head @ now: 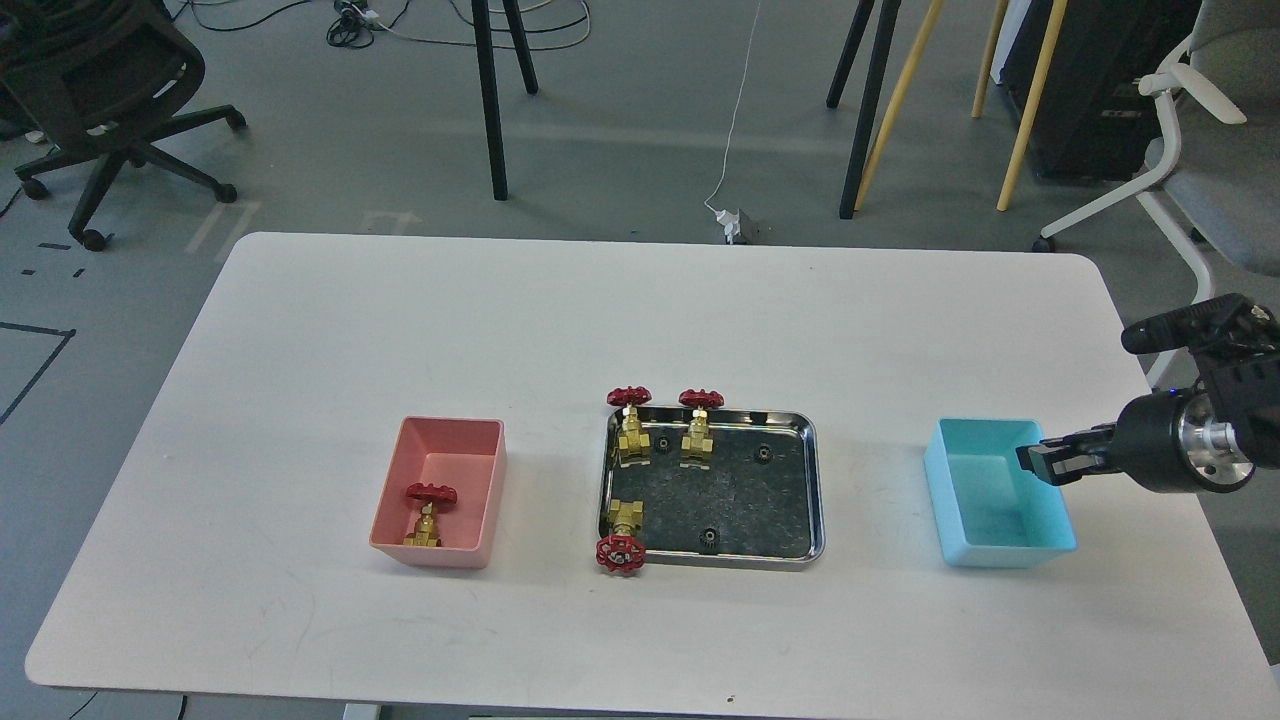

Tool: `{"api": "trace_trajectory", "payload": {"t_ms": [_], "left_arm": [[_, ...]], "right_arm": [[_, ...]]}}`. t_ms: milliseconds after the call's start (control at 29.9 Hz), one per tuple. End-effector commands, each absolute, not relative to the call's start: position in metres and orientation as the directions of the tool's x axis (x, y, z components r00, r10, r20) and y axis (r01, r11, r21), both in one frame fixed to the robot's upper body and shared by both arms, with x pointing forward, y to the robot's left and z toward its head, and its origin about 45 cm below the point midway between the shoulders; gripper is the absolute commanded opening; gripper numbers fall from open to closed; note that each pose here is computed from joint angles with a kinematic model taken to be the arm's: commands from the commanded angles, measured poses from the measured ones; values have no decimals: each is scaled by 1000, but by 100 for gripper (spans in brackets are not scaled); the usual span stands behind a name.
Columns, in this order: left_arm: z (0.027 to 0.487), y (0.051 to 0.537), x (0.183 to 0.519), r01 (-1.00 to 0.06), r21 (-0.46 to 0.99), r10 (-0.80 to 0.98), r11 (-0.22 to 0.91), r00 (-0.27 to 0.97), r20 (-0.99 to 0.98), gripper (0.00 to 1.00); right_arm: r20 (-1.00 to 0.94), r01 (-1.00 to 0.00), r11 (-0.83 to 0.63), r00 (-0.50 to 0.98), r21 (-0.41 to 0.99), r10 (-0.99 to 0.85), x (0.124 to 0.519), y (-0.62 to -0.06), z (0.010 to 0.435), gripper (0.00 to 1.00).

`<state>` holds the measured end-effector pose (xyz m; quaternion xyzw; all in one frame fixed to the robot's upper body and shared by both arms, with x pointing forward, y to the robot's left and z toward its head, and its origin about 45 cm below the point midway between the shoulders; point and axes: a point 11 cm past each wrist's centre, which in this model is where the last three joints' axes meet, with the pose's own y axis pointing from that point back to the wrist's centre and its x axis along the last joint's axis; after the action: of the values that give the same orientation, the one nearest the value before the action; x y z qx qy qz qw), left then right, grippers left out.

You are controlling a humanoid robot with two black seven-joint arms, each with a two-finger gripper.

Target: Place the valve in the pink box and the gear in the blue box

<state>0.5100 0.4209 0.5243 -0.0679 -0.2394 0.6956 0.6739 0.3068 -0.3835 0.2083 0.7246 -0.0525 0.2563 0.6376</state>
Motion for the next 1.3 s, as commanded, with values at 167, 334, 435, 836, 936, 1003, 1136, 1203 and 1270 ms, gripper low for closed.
{"api": "trace_trajectory", "payload": {"t_ms": [167,334,435,836,936,1003,1136,1203,1270], "left_arm": [[530,419,510,-901,-432,970,27,-80,228,98],[528,419,510,-902,-431,970,27,-80,228,98],[528,420,510,-902,-431,970,27,-80,228,98],[516,403,516,-916,-396,968,66,-38,249,98],[500,383,524,-934,-338,955,114,10,296,98],[488,367,530,-944,-293,947,154,56,315,98],[465,323,537,-932,-223,926,284,206,318,98],[455,301,538,-917,-201,908,345,272,318,98],[445,290,539,-909,-184,896,373,302,325,98]], "right_arm": [[427,-395,-170,870,903,248,321,-378,190,23],[423,-387,-181,871,904,249,320,-373,186,53],[420,-383,-185,873,905,247,319,-371,184,64],[617,-557,-383,786,737,43,374,-322,250,75],[666,-652,-424,732,628,-140,409,-321,281,76],[665,-701,-447,697,556,-267,428,-319,296,78],[563,-766,-490,640,416,-522,461,-311,311,78],[497,-784,-508,620,357,-608,471,-303,318,78],[436,-798,-499,602,338,-669,478,-302,318,78]]}}
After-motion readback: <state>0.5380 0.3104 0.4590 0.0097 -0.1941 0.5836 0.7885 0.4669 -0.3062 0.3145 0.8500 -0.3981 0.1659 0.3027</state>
